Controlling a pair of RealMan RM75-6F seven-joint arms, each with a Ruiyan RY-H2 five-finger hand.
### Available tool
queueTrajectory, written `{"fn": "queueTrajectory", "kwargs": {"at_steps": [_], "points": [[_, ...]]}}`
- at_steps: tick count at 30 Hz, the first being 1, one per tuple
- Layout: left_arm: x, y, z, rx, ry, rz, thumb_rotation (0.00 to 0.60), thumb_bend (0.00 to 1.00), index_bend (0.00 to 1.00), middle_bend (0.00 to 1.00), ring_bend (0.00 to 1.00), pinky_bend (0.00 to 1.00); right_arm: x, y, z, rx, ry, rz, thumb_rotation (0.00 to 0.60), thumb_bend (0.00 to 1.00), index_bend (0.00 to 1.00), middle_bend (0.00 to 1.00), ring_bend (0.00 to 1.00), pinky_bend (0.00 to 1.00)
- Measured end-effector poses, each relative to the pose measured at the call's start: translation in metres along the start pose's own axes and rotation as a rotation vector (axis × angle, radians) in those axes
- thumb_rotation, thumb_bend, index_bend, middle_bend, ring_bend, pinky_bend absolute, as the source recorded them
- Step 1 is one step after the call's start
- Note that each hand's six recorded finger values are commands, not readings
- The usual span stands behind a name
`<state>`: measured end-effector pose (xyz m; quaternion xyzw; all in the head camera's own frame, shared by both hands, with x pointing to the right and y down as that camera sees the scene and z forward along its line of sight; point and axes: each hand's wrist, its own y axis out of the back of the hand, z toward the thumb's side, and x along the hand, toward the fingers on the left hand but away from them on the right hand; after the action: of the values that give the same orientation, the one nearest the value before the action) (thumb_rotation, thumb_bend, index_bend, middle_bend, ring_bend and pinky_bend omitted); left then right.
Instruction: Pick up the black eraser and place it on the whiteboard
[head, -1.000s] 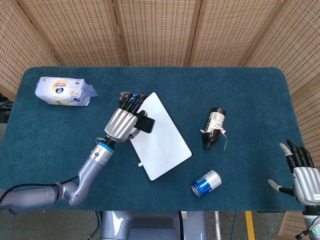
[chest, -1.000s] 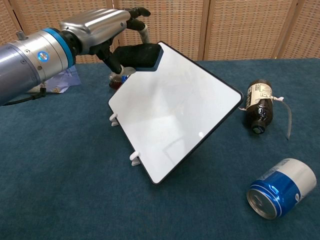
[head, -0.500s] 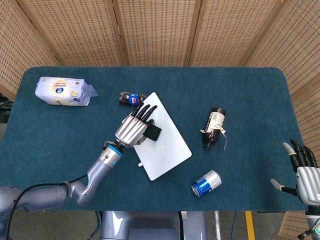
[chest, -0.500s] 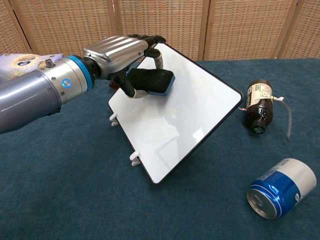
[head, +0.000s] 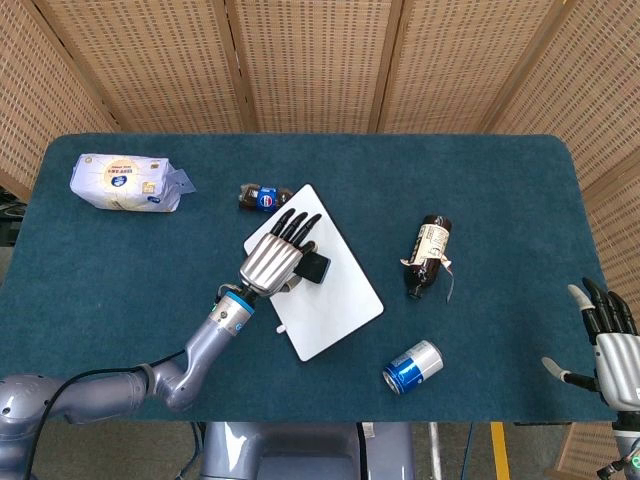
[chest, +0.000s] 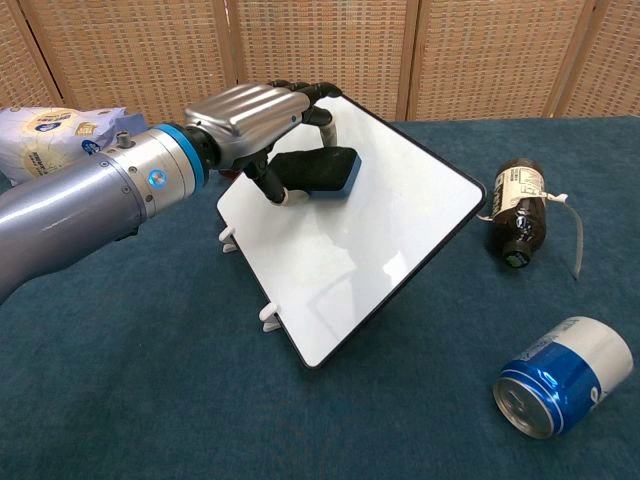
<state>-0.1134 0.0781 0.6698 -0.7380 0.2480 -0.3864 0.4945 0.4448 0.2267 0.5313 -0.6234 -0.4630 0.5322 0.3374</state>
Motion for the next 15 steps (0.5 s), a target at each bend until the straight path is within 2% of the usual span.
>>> {"fn": "queueTrajectory", "kwargs": {"at_steps": [15], "points": [[0.0,-0.0046,-0.0049,0.034,0.013,0.003,0.6,0.24,0.42,0.0,0.0,0.0,0.0014,0.003,0.001,-0.004,0.006,-0.011,0.6,0.0,0.0,0.0,0.0,0.0]]}}
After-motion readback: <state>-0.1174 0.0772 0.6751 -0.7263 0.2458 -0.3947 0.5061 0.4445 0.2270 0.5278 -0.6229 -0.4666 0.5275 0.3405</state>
